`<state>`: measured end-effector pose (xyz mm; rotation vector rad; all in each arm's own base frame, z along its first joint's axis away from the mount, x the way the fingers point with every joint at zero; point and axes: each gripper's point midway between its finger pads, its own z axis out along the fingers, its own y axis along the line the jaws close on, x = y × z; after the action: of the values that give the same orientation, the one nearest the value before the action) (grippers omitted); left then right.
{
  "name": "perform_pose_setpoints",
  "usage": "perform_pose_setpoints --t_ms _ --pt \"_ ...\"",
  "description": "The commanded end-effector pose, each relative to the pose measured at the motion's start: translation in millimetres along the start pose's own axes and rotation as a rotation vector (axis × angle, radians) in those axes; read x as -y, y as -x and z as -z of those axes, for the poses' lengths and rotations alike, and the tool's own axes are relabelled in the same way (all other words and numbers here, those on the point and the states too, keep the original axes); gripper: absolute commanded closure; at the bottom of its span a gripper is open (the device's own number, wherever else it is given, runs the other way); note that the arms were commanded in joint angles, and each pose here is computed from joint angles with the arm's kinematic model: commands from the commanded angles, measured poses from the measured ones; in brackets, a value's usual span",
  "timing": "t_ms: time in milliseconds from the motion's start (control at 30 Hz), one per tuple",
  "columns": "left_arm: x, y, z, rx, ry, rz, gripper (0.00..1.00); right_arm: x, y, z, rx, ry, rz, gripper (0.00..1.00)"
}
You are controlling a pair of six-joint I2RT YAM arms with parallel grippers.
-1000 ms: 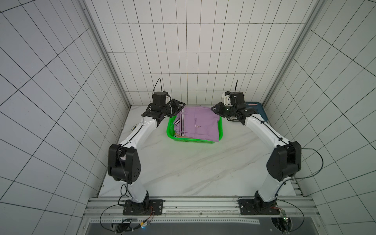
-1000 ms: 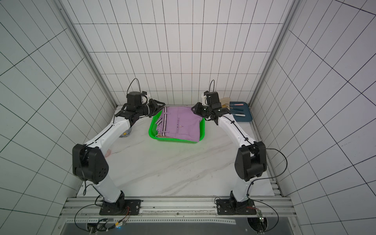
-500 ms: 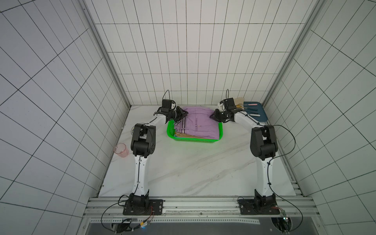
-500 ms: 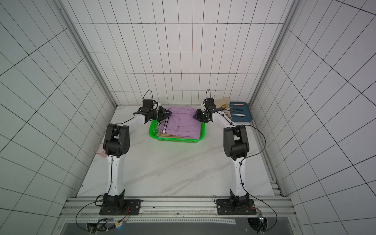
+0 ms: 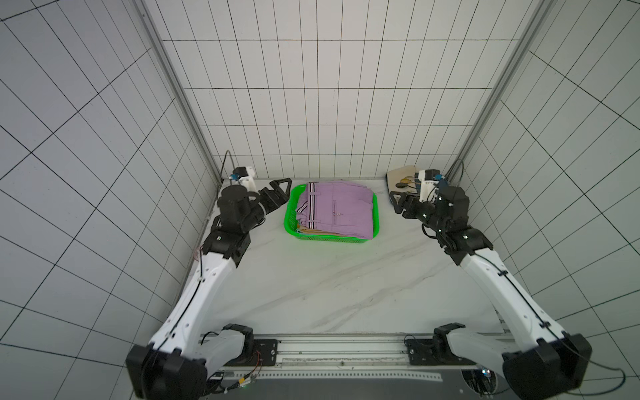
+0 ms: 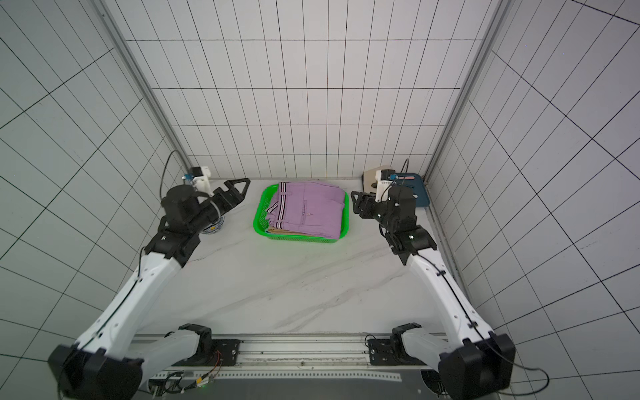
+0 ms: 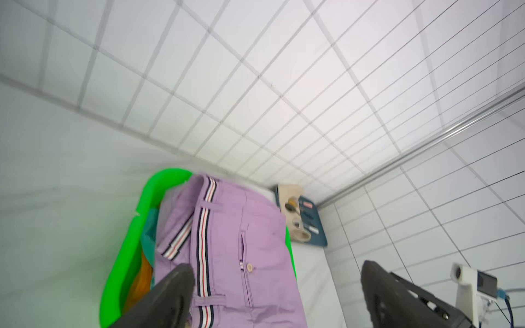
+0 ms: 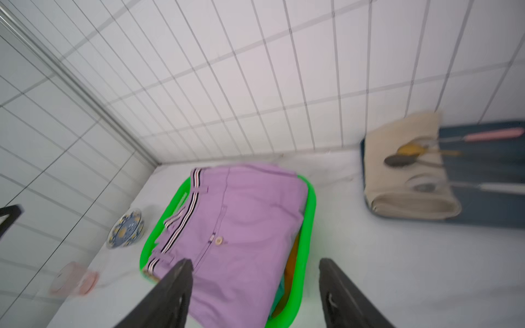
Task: Put the folded long pants in the basket
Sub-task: Reset both arms
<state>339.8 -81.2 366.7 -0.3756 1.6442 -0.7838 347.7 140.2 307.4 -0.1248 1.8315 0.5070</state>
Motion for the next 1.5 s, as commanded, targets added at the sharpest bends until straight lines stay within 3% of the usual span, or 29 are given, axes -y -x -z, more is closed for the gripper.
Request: perform_pose_setpoints --t_ms 0,100,167,233,333,400,467,533,600,767,900,967,1033,1100,1167,1267,1467 --pt "-115 -17 34 0.233 0.394 -0.111 0.04 59 -75 -1 0.004 -0.219 0.188 0.26" --pt "-161 -35 76 0.351 0.514 -0.124 0.03 84 -94 28 0.098 -0.332 0.229 0.12" --pt "-176 -46 89 0.349 0.561 -0.228 0.02 111 -104 50 0.112 -0.486 0.193 0.01" --pt "-186 -53 96 0.338 0.601 -0.286 0.02 128 -109 67 0.121 -0.593 0.206 0.01" --pt "-186 -61 87 0.289 0.575 -0.356 0.02 133 -125 71 0.072 -0.602 0.26 0.01" --pt "-183 -75 75 0.183 0.538 -0.492 0.06 141 -133 71 0.058 -0.642 0.248 0.01" --pt "-210 -90 71 0.163 0.608 -0.47 0.03 150 -140 68 0.044 -0.67 0.24 0.01" --pt "-221 -88 66 0.215 0.632 -0.459 0.02 160 -147 62 0.038 -0.683 0.209 0.01" --pt "-216 -95 47 0.127 0.594 -0.495 0.03 168 -146 54 0.037 -0.682 0.171 0.01" --pt "-233 -80 26 0.143 0.705 -0.538 0.02 180 -140 37 0.071 -0.662 0.129 0.01" --pt "-240 -72 9 0.177 0.69 -0.535 0.03 193 -135 24 0.109 -0.676 0.104 0.01" --pt "-248 -66 3 0.186 0.675 -0.505 0.03 204 -135 12 0.027 -0.724 0.125 0.0" --pt "-264 -64 -3 0.167 0.695 -0.477 0.04 207 -131 -4 -0.01 -0.718 0.197 0.09" --pt "-272 -66 -8 0.234 0.603 -0.485 0.05 206 -140 -17 -0.014 -0.672 0.236 0.13" --pt "-270 -79 -22 0.185 0.541 -0.521 0.04 226 -146 -9 0.061 -0.729 0.166 0.07" --pt "-275 -83 -30 0.068 0.601 -0.495 0.03 239 -151 -16 -0.026 -0.711 0.102 0.0" --pt "-274 -86 -36 0.073 0.595 -0.528 0.02 238 -149 -15 -0.007 -0.712 0.117 0.01"
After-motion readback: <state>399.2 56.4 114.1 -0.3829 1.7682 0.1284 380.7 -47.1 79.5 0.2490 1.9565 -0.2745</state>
